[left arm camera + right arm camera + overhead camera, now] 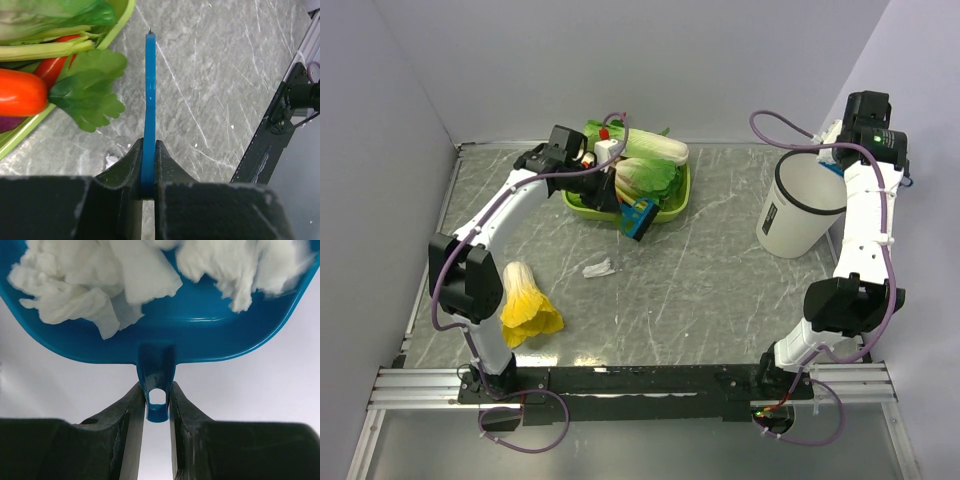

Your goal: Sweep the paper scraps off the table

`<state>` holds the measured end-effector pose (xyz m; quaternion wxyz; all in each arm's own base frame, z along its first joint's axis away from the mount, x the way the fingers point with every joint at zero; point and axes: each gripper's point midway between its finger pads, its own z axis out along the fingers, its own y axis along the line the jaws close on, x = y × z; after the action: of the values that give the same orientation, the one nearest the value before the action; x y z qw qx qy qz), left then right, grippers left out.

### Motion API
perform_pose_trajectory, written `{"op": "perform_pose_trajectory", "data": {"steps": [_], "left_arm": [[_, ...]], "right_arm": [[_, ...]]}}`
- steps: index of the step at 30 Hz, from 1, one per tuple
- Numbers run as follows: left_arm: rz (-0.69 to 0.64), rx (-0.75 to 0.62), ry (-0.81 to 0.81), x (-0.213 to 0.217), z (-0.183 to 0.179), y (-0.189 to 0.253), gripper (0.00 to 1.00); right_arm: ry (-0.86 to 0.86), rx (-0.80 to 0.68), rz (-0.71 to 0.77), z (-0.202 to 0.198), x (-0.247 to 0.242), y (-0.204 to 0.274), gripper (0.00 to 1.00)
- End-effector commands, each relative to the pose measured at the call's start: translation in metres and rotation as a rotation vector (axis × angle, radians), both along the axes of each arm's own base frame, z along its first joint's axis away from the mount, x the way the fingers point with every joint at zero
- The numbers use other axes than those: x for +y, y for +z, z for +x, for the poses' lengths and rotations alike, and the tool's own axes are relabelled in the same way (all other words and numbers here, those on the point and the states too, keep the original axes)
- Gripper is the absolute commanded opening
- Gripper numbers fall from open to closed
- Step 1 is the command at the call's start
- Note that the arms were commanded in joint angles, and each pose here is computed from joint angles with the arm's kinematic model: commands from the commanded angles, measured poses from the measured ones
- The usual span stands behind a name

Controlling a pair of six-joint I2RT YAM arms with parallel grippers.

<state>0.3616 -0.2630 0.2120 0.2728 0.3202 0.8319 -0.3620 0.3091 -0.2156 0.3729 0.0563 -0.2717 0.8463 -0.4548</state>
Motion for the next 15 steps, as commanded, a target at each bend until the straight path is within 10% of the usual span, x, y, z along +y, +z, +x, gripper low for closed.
{"op": "perform_pose_trajectory", "data": {"steps": [1,15], "left_arm": [[-0.024,-0.057,-0.037,-0.007,-0.005,0.019,0.01],[-0.02,-0.061,-0.038,-0.006,-0.007,0.017,0.01]], "right_arm": [[0.018,0.059,-0.193,-0.002,-0.017,0.035,0.0],[0.041,0.192,-0.196,-0.014,-0.018,0.011,0.0]]}}
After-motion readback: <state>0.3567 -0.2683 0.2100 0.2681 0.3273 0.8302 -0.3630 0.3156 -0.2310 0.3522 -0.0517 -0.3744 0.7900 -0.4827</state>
